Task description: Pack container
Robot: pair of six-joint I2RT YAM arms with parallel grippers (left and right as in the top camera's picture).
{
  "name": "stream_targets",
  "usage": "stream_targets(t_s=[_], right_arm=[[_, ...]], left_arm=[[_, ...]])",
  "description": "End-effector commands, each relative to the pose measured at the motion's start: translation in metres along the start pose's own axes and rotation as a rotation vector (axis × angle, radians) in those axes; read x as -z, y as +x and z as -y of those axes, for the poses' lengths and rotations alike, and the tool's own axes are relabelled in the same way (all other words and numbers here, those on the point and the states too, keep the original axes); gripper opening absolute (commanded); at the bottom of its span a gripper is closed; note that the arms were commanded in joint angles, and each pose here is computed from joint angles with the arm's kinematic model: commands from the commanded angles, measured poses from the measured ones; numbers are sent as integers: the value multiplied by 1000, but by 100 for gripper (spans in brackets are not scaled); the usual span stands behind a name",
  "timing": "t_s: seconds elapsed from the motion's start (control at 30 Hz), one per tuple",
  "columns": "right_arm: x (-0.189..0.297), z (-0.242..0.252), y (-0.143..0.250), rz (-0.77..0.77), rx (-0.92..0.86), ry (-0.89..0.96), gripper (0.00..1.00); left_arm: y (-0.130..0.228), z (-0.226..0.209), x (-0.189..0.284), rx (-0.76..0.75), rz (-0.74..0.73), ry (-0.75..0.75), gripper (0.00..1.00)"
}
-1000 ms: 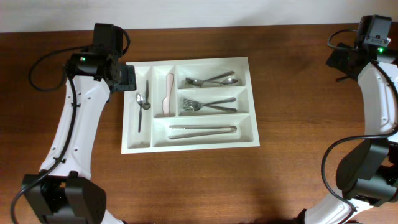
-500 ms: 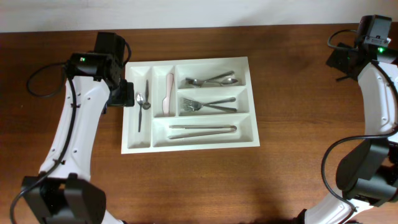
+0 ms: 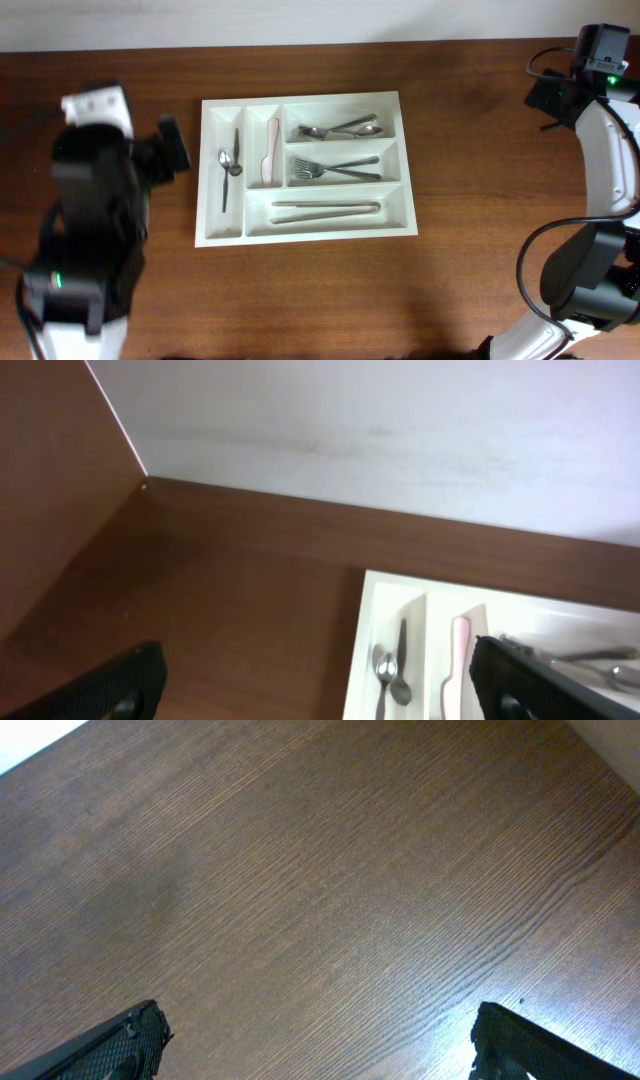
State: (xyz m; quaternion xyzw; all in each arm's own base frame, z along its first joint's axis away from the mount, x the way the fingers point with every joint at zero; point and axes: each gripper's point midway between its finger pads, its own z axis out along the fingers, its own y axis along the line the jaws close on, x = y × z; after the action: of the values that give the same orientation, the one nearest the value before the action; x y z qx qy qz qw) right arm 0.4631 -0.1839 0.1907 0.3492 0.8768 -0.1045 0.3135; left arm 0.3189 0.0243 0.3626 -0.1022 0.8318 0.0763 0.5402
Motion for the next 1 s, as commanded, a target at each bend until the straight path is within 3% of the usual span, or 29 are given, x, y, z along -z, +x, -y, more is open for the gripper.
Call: stream_targets(t_s=[0.0, 0.27, 0.53, 0.97], right_arm=[[2, 1, -4, 10, -6, 0, 99], [2, 1, -4, 10, -6, 0, 99], [2, 1, -4, 10, -6, 0, 99], [2, 1, -4, 10, -6, 0, 99]], left_arm=[[37, -2, -4, 6, -12, 10, 99], [93, 9, -5, 58, 161, 138, 99], [148, 18, -5, 65, 219, 239, 99], [181, 14, 11, 89, 357, 312, 99]])
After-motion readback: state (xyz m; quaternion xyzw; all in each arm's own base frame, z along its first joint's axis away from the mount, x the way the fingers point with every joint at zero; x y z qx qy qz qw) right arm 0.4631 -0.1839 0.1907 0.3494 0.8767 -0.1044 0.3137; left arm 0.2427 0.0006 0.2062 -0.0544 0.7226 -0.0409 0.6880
